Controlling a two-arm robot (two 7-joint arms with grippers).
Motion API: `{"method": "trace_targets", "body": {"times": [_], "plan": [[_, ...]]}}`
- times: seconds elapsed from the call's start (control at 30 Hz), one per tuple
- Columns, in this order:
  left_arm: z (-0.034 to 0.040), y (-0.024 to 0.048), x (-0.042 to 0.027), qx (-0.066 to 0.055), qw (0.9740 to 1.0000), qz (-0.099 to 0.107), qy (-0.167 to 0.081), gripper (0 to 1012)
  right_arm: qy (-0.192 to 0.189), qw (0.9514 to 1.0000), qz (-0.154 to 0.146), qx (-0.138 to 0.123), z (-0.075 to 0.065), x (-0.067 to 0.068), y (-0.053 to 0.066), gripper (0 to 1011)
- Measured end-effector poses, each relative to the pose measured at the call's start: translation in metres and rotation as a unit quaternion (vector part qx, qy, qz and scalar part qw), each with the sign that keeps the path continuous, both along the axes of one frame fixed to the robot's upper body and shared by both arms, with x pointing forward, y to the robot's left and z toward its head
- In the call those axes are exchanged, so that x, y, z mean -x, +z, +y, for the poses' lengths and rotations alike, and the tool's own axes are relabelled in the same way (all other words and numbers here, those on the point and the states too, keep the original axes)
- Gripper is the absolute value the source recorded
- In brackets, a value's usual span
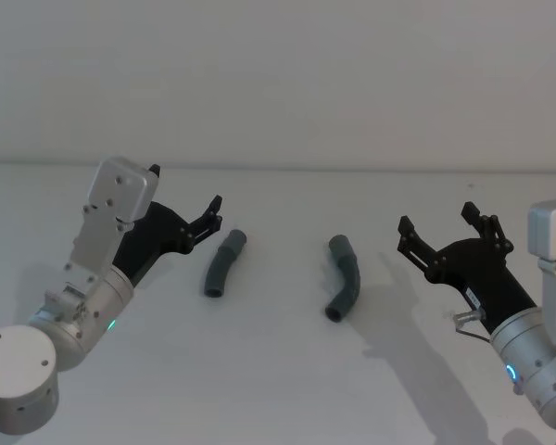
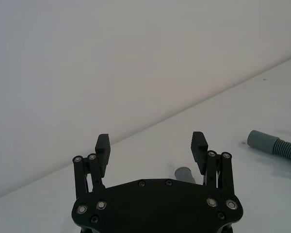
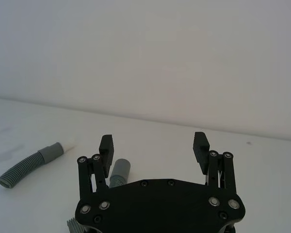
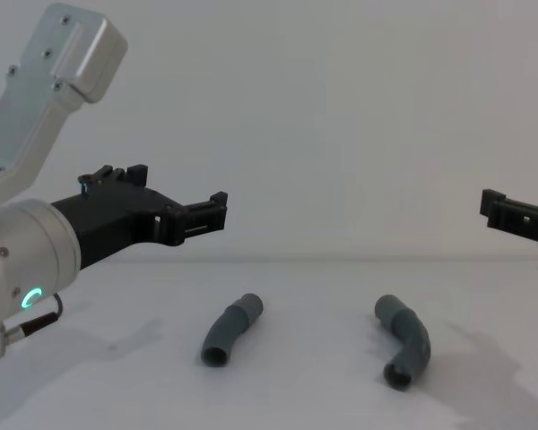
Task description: Use both hands to pick up one end of the pipe from the table, align the ends, and insert them.
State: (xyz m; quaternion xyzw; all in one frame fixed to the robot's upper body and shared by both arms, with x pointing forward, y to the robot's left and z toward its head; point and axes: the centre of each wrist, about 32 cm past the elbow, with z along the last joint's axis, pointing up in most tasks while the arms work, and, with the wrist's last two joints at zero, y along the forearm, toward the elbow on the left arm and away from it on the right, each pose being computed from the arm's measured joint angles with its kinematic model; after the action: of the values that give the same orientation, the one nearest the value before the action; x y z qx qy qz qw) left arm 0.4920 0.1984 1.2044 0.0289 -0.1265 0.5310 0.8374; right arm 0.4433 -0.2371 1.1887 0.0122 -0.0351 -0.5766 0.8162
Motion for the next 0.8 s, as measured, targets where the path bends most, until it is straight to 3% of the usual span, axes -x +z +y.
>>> {"method": "trace_targets", "body": {"times": [0.8], "plan": [[0.0, 0.0, 0.0, 0.0, 1.0, 0.0, 0.0, 1001, 0.0, 1.0, 0.0, 0.0, 0.0001, -0.0001, 0.0001, 993]]}}
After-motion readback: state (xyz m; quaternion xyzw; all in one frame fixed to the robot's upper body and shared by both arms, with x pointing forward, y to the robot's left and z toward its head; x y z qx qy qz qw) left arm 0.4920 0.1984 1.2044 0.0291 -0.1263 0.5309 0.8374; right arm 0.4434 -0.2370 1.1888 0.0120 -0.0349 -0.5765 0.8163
